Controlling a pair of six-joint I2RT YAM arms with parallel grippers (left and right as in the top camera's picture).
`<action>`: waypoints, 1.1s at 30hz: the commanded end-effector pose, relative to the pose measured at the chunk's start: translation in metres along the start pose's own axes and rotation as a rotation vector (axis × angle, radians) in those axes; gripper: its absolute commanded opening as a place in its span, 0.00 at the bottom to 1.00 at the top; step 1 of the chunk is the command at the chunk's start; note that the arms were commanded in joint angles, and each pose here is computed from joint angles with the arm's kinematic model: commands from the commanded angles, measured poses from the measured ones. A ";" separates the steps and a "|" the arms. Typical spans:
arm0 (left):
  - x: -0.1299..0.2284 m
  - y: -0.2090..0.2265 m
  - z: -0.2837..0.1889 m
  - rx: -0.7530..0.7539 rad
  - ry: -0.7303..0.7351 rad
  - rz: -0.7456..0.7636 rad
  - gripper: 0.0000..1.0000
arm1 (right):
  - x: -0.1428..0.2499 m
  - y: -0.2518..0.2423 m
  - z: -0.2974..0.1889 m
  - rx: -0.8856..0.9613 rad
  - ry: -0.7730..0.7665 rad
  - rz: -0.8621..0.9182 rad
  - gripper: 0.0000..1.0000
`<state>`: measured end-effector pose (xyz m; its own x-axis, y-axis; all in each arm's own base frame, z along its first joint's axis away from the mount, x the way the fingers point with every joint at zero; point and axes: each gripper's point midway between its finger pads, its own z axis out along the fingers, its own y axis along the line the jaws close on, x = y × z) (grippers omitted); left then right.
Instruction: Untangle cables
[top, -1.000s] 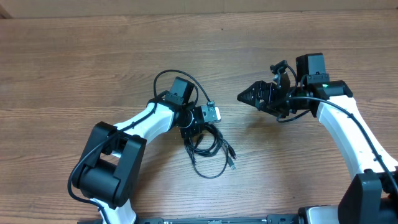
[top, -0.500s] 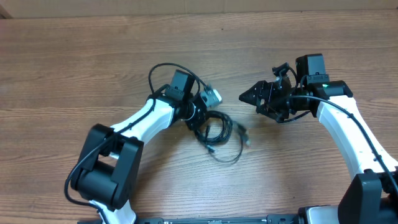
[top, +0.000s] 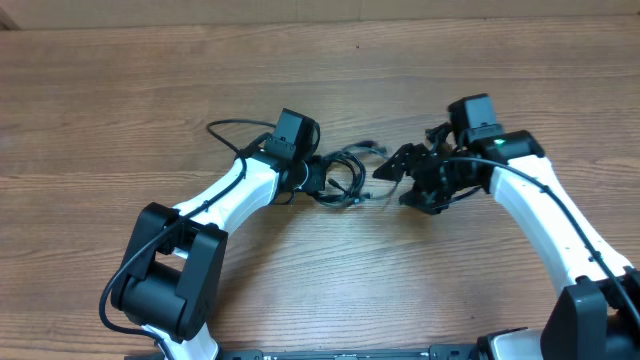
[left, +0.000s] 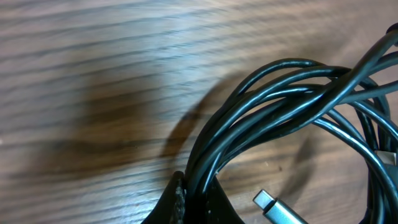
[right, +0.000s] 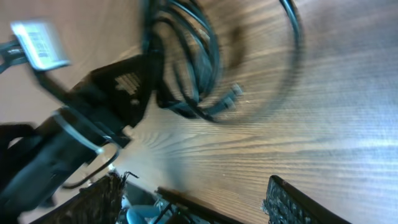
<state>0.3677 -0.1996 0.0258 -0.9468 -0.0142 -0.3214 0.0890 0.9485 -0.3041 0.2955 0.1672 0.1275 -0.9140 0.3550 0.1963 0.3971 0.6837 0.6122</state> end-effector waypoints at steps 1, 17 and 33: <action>-0.014 0.000 -0.013 -0.023 -0.061 -0.289 0.04 | -0.003 -0.005 0.006 0.115 -0.117 0.133 0.72; -0.018 -0.023 -0.032 0.154 -0.028 -0.100 0.04 | -0.032 -0.017 0.021 0.260 -0.431 0.228 0.71; -0.052 -0.057 -0.118 0.329 -0.250 0.229 0.04 | -0.059 -0.031 0.004 0.325 -0.592 0.221 0.15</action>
<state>0.3746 -0.2194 0.1288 -0.8797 -0.0455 -0.4733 0.2371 0.8208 -0.5197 0.3330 0.1530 0.0988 -0.6795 0.7253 -0.1105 0.6400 0.6596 0.3940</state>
